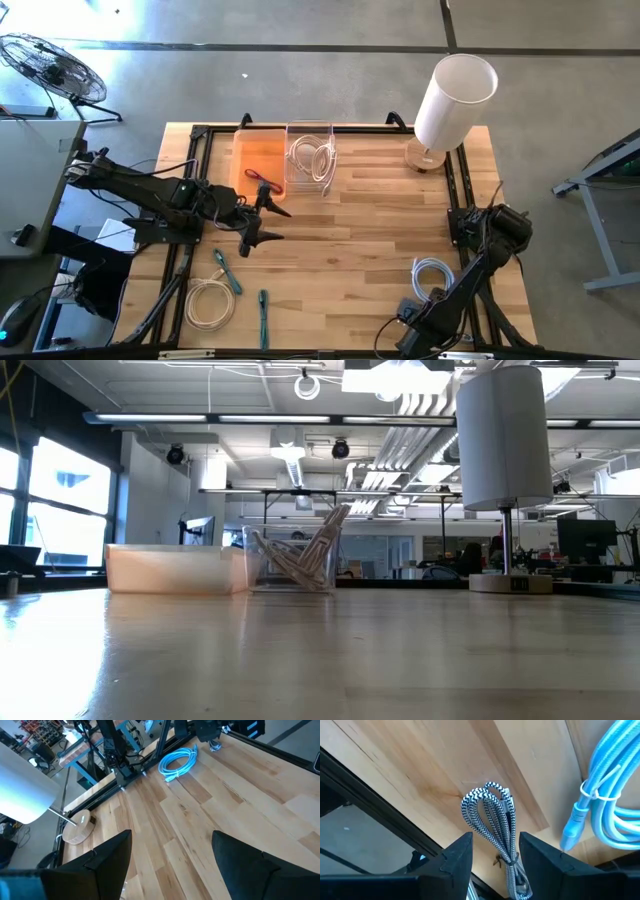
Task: Pick & Place USB Port
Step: Put the white and black charger cable into the orange bin
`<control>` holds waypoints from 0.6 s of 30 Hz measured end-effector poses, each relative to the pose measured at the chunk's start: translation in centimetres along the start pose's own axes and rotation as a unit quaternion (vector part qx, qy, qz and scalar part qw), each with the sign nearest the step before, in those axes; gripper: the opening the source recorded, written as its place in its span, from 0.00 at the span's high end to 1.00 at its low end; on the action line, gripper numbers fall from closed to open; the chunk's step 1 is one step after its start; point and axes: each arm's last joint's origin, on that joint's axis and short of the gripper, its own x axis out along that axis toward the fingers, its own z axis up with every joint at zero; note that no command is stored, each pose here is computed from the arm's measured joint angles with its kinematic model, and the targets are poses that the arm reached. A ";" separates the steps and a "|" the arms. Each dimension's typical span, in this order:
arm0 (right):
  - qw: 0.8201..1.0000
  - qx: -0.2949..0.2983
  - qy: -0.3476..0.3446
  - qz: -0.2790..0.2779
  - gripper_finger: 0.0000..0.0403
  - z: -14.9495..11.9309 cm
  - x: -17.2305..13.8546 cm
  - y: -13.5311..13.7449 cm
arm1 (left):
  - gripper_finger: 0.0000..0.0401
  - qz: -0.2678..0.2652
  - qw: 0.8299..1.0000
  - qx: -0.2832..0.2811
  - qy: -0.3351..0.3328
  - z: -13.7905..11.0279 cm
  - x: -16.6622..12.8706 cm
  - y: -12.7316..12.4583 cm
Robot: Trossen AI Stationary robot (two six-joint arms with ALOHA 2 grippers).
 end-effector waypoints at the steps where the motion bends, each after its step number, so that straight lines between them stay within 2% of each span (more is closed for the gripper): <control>1: 1.000 0.000 0.000 0.000 0.62 0.0 0.0 0.0 | 0.33 0.000 1.000 0.000 0.000 0.0 0.0 0.0; 13: 1.000 -0.005 -0.010 0.011 0.62 0.2 0.2 0.3 | 0.33 0.000 1.000 -0.007 0.000 0.0 0.0 0.0; 18: 0.999 -0.015 -0.042 0.006 0.62 0.4 0.5 0.4 | 0.33 -0.002 1.000 -0.011 -0.001 0.0 0.0 0.0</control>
